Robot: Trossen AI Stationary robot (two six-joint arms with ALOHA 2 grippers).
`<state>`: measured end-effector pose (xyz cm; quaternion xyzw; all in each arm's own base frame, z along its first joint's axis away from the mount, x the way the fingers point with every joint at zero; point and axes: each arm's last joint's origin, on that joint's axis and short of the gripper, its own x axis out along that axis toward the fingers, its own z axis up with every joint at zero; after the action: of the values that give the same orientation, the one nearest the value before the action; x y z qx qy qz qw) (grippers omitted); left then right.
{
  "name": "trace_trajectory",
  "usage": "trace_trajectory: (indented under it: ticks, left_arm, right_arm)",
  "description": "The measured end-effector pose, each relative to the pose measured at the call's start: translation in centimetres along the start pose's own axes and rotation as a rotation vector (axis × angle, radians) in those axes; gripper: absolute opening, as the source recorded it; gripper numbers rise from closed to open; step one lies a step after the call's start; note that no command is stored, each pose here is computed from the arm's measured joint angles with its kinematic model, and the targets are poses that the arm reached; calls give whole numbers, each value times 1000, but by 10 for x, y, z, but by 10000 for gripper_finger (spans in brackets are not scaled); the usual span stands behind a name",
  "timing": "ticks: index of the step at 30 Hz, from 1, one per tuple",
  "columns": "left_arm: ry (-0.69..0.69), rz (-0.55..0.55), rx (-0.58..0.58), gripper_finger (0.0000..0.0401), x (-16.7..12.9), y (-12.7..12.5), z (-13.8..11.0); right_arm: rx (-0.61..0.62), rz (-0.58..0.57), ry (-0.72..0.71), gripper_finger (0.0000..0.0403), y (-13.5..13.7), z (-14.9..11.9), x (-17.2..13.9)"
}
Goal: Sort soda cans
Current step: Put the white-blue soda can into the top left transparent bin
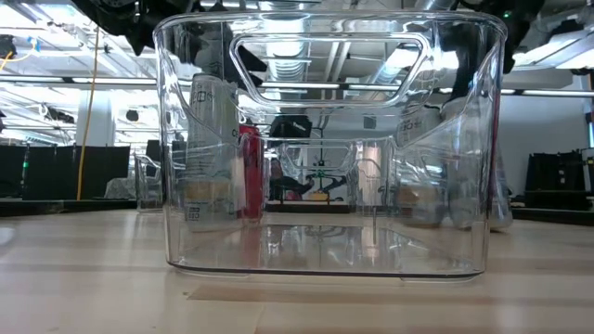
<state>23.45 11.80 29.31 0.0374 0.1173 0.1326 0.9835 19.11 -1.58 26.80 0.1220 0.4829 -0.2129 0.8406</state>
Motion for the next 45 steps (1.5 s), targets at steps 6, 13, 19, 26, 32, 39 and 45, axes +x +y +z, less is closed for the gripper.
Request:
trace_trajectory:
  ticks: [6, 13, 19, 26, 32, 39, 45]
  left_arm:
    - [58, -7, -24, 366, 0, -1, -6]
    - [70, -12, -33, 366, 0, -2, -7]
    - [63, -12, -48, 366, 0, -2, -6]
    - [62, -24, -53, 366, 1, -6, -5]
    - [64, -21, -46, 366, 2, -12, -5]
    - [65, -26, -36, 366, 3, -18, -4]
    - [69, -37, -33, 366, 3, -22, -4]
  right_arm:
    - [-13, 24, -4, 307, 3, -5, -6]
    - [17, 55, -33, 307, 5, -15, -21]
    - [115, -54, -44, 307, -7, -26, -32]
    - [7, -49, 9, 307, -7, -37, -38]
    - [-290, -35, 18, 307, 1, -42, -39]
    - [-443, -95, -71, 307, 6, -32, -36]
    - [-384, -11, 17, 316, 5, -25, -24]
